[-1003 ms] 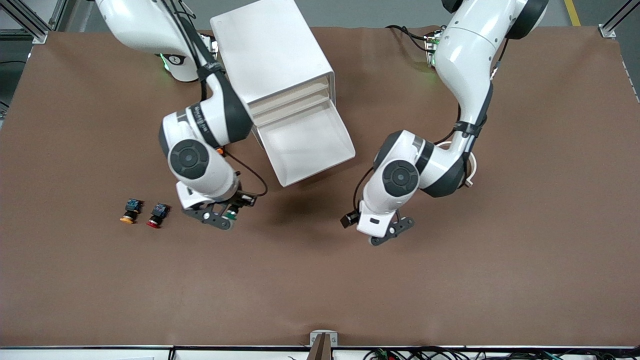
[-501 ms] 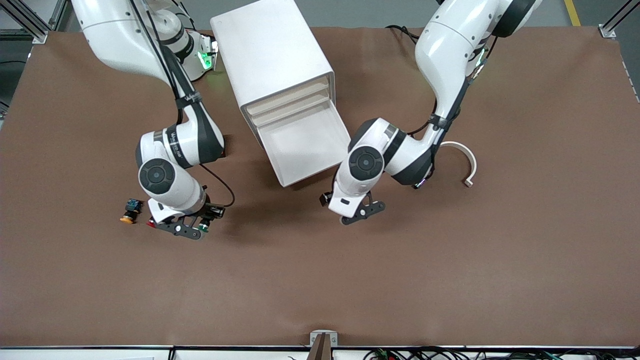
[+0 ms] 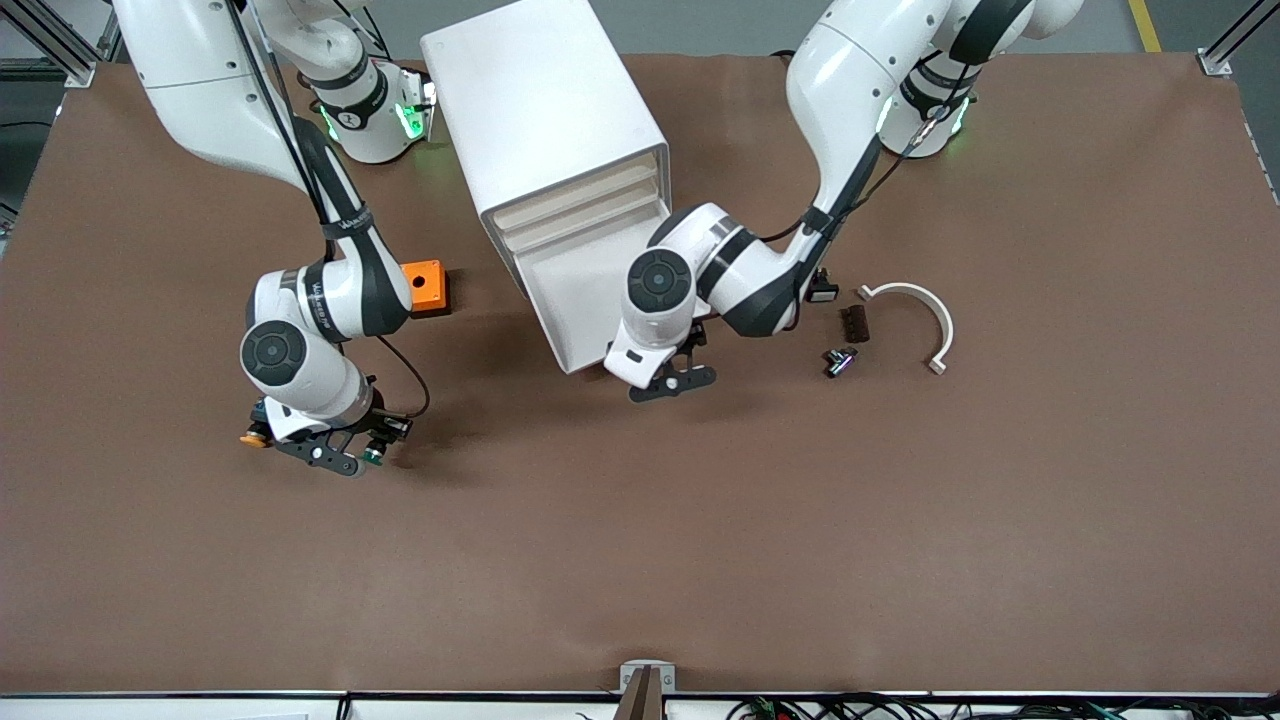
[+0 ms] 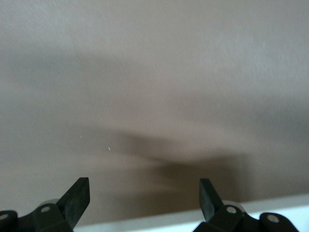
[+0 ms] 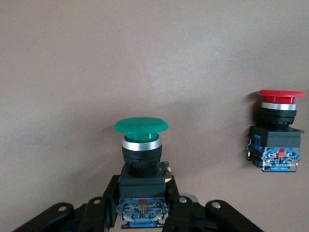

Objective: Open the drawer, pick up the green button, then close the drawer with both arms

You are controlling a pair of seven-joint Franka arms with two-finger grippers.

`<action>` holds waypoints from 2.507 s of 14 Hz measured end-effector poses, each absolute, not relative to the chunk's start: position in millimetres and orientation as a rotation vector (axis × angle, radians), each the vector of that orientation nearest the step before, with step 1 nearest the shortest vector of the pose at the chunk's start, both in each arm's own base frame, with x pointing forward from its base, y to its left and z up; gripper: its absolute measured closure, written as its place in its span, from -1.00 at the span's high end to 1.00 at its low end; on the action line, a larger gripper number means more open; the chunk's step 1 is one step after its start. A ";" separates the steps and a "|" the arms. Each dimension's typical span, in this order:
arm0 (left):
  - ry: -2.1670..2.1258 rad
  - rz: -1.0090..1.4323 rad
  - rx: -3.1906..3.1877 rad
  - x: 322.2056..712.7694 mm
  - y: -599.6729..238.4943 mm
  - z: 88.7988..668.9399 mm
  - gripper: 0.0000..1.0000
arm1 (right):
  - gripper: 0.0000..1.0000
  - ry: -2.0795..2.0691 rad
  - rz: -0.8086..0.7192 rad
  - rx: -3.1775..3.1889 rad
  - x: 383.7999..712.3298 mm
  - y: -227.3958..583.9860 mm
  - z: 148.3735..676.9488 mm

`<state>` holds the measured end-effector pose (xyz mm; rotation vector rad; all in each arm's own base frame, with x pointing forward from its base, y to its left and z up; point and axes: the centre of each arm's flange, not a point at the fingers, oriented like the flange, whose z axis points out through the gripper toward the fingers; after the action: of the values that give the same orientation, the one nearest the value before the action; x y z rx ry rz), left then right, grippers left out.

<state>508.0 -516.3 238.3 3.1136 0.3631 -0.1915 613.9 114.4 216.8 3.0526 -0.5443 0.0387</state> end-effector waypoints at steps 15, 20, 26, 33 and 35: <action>0.409 -0.504 2.996 443.9 -555.1 218.1 1.00 | -0.18 -0.603 0.000 3.029 604.4 86.6 188.4; 0.641 -0.611 2.921 432.5 -564.4 217.1 1.00 | -0.18 -0.608 0.005 3.029 605.8 84.5 189.3; 0.744 -0.663 2.895 412.4 -579.9 218.7 1.00 | -0.18 -0.606 0.007 3.028 610.5 85.2 182.8; 0.759 -0.758 2.837 396.4 -592.4 221.7 1.00 | -0.18 -0.605 0.014 3.028 615.5 85.7 180.8; 0.770 -0.767 2.830 397.7 -591.3 220.6 1.00 | -0.18 -0.588 0.014 3.032 616.0 84.8 180.9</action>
<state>397.7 -591.3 220.6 2.8297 0.7699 -0.7665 616.0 84.8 180.9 3.0316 -0.5875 0.0144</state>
